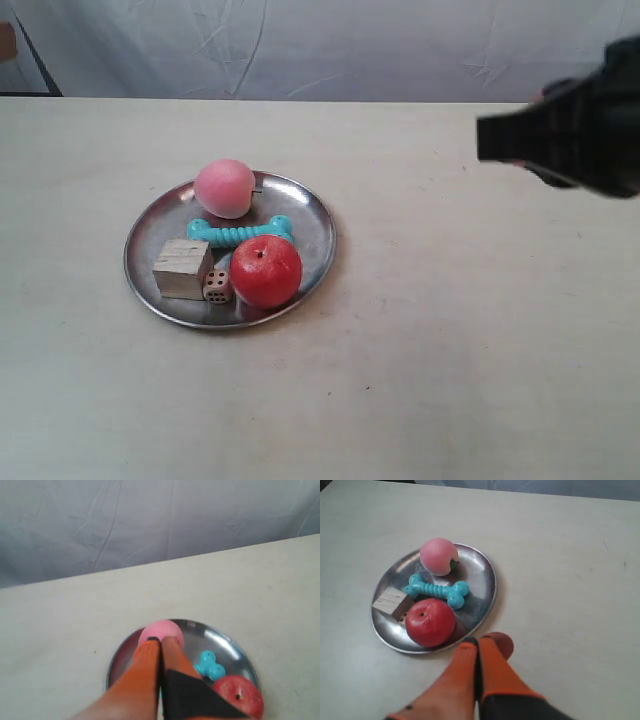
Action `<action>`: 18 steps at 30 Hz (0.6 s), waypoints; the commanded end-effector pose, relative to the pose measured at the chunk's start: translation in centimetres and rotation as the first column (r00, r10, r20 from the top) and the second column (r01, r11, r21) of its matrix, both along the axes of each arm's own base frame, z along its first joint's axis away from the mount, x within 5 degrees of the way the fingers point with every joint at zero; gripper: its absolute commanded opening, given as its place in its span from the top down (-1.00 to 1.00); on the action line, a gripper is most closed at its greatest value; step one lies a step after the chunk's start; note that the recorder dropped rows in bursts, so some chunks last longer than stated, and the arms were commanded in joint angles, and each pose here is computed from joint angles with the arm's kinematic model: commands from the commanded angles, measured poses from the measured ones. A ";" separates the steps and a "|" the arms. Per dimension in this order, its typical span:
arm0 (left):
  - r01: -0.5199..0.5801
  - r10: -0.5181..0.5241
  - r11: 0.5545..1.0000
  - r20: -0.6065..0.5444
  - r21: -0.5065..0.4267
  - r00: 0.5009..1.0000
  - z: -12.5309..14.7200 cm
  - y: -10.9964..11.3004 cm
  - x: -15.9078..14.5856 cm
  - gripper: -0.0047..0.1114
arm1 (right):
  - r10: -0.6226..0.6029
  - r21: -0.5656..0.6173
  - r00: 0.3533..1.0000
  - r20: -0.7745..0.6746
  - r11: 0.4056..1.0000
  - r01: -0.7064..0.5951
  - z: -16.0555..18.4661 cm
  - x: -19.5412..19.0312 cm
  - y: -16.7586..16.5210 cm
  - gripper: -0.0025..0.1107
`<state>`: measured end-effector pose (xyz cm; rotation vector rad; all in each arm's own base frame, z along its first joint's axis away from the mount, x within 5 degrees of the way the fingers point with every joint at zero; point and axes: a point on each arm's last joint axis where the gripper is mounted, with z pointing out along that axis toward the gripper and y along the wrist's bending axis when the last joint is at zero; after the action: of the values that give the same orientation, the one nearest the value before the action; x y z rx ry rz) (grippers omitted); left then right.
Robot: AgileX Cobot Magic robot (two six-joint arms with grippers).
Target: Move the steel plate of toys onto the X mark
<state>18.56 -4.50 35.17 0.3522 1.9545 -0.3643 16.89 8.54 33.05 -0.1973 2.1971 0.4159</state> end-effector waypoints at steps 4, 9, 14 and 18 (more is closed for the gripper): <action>-0.007 0.009 0.999 -0.028 0.054 1.000 -3.6 0.4 -2.6 0.91 | -0.023 0.052 0.996 -0.082 0.998 0.027 -4.5 -4.5 -2.0 0.97; 0.001 0.002 0.996 -0.032 0.086 0.999 -3.8 0.5 -2.6 0.91 | -0.009 0.103 0.965 -0.261 0.994 0.037 -5.7 -6.6 -2.1 0.97; 0.001 0.002 0.996 -0.032 0.086 0.999 -3.8 0.5 -2.6 0.91 | -0.006 0.102 0.958 -0.286 0.994 0.036 -5.8 -6.8 -2.1 0.97; 0.001 0.002 0.996 -0.032 0.086 0.999 -3.8 0.5 -2.6 0.91 | -0.005 0.059 0.965 -0.264 0.998 0.021 -5.9 -6.7 -2.4 0.97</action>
<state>16.10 -4.04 31.33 0.3978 2.0177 -0.2986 10.21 6.40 27.17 -0.0519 2.4533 0.5734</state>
